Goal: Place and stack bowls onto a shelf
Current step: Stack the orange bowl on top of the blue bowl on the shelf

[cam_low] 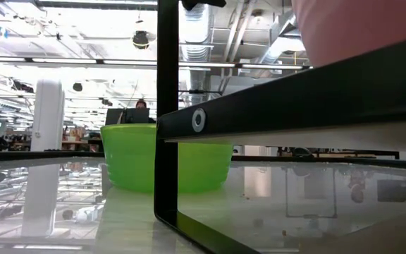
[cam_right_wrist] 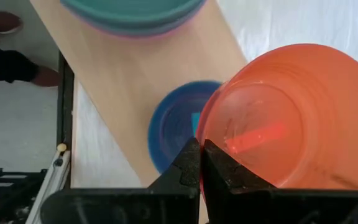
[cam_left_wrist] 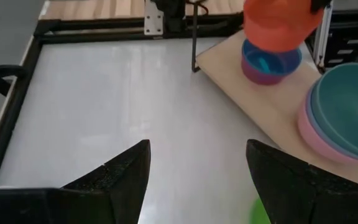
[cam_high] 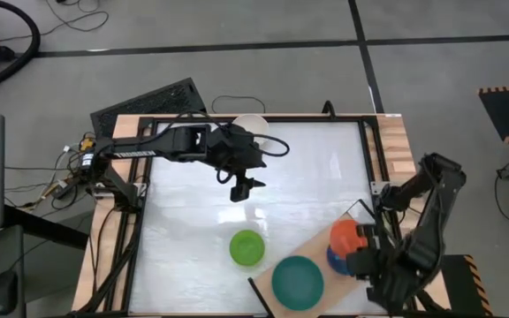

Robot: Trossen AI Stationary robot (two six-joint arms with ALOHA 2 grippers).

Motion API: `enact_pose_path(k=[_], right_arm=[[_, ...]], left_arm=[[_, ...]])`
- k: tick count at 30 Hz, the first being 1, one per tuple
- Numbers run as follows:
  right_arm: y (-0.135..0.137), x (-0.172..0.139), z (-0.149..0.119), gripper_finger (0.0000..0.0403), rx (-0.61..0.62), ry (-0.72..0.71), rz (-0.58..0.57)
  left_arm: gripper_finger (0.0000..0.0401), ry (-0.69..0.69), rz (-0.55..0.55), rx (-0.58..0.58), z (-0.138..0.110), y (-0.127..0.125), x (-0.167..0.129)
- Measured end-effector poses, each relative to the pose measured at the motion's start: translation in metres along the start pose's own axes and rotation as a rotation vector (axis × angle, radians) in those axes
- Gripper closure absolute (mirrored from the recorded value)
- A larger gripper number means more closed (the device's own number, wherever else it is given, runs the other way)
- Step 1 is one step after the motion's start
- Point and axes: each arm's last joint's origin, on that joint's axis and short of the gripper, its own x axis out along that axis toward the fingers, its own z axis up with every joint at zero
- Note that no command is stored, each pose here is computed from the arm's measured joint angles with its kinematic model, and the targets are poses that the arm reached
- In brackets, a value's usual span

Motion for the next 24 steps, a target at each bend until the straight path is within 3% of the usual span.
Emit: enact_pose_path(k=[9,16,24], right_arm=[[0.015,0.025,-0.016,0.038,0.086,0.003,-0.08],[0.009,0.033,-0.023,0.038,0.126,-0.047,0.032],[0.014,0.051,-0.03,0.038,0.118,-0.05,0.054]], left_arm=[[0.0152,-0.1,0.033,-0.023,0.007,-0.001,-0.04],[0.0152,-0.148,0.063,-0.032,0.008,-0.002,-0.065],[0.0152,-0.195,0.091,-0.041,0.008,-0.003,-0.089]])
